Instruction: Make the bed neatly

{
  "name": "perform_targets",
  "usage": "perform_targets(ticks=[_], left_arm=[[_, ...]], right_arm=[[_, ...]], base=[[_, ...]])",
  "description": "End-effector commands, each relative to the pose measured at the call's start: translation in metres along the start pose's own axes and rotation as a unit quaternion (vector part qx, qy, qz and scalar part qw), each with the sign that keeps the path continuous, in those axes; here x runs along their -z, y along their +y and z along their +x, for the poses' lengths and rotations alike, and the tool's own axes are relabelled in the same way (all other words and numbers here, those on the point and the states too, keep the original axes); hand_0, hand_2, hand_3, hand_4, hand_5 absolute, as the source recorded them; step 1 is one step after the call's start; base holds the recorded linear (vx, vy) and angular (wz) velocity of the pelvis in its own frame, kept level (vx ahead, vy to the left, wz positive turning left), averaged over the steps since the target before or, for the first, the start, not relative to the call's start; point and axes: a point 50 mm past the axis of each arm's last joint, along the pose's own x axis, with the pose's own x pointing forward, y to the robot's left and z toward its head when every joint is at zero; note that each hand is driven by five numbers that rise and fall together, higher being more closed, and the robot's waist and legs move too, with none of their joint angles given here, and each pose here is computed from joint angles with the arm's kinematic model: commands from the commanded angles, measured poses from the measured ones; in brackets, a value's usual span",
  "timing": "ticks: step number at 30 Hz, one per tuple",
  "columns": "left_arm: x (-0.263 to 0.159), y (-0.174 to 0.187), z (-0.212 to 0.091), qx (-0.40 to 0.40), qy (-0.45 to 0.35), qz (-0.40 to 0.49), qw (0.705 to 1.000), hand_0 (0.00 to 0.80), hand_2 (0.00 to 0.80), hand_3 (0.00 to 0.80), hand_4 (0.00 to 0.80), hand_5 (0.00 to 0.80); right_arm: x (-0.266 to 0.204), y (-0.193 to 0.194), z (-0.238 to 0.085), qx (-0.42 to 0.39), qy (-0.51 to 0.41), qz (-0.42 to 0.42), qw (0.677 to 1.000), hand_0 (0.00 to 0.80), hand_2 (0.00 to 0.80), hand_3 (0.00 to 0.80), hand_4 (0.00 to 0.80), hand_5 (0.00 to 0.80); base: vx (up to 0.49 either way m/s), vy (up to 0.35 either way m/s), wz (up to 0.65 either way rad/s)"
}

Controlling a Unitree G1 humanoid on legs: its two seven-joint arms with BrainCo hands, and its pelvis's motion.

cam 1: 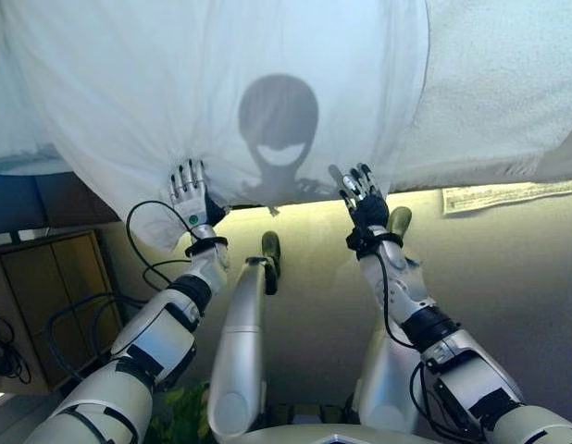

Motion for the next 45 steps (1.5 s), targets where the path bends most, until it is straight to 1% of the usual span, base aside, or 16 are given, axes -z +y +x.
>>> perform_targets(ticks=[1,6,11,12,13,14,15,21,31,35,40,45], left_arm=[[0.017,0.006,0.005,-0.021,0.057,-0.01,0.998,0.0,0.0,0.0,0.0,0.0],[0.015,0.007,0.009,-0.017,0.045,-0.012,0.999,0.0,0.0,0.0,0.0,0.0],[0.017,0.005,0.009,0.003,0.061,0.002,0.998,0.0,0.0,0.0,0.0,0.0],[0.018,0.005,0.009,0.008,0.064,0.004,0.998,0.05,0.05,0.05,0.05,0.05],[0.018,0.004,0.009,0.013,0.068,0.005,0.998,0.213,0.213,0.213,0.213,0.213],[0.018,0.004,0.01,0.014,0.071,0.005,0.997,0.496,0.496,0.496,0.496,0.496],[0.018,0.005,0.011,0.014,0.073,0.007,0.997,0.8,0.8,0.8,0.8,0.8],[0.018,0.007,0.014,0.012,0.08,0.005,0.997,0.8,0.8,0.8,0.8,0.8],[0.02,0.005,0.01,0.013,0.09,-0.001,0.996,0.8,0.8,0.8,0.8,0.8],[0.021,0.002,0.007,0.016,0.085,-0.017,0.996,0.8,0.8,0.8,0.8,0.8],[0.028,-0.008,-0.008,0.044,0.088,-0.015,0.995,0.8,0.8,0.8,0.8,0.8],[0.054,-0.022,-0.031,0.1,0.11,0.024,0.989,0.8,0.8,0.8,0.8,0.8]], right_arm=[[-0.014,0.012,-0.002,-0.048,-0.029,-0.005,0.998,0.0,0.0,0.0,0.0,0.0],[-0.02,0.011,-0.001,-0.044,-0.038,-0.002,0.998,0.0,0.0,0.0,0.0,0.0],[-0.026,0.01,0.001,-0.059,-0.043,-0.009,0.997,0.0,0.0,0.0,0.0,0.0],[-0.026,0.01,0.001,-0.06,-0.043,-0.009,0.997,0.0,0.0,0.0,0.0,0.0],[-0.026,0.01,0.002,-0.061,-0.043,-0.01,0.997,0.0,0.0,0.0,0.0,0.0],[-0.027,0.01,0.002,-0.061,-0.044,-0.01,0.997,0.0,0.0,0.0,0.0,0.0],[-0.028,0.01,0.002,-0.061,-0.044,-0.01,0.997,0.0,0.0,0.0,0.0,0.0],[-0.032,0.007,0.003,-0.065,-0.046,-0.01,0.997,0.0,0.0,0.0,0.0,0.0],[-0.035,0.005,0.001,-0.068,-0.043,-0.013,0.997,0.0,0.0,0.0,0.0,0.0],[-0.033,0.003,-0.003,-0.071,-0.039,-0.008,0.997,0.0,0.0,0.0,0.0,0.0],[-0.021,-0.002,-0.013,-0.066,-0.029,-0.002,0.997,0.0,0.0,0.0,0.0,0.0],[-0.006,-0.011,-0.024,-0.045,-0.009,-0.001,0.999,0.0,0.0,0.0,0.0,0.0]], base=[[-0.016,-0.003,-0.12],[-0.009,-0.003,-0.1],[-0.016,0.009,-0.04],[0.0,0.0,0.0],[0.0,0.0,0.0],[-0.024,0.01,0.03],[0.0,0.0,0.0],[-0.003,0.006,0.0],[-0.003,0.036,-0.01],[0.01,-0.003,-0.03],[0.041,-0.025,0.04],[0.081,-0.013,0.06]])
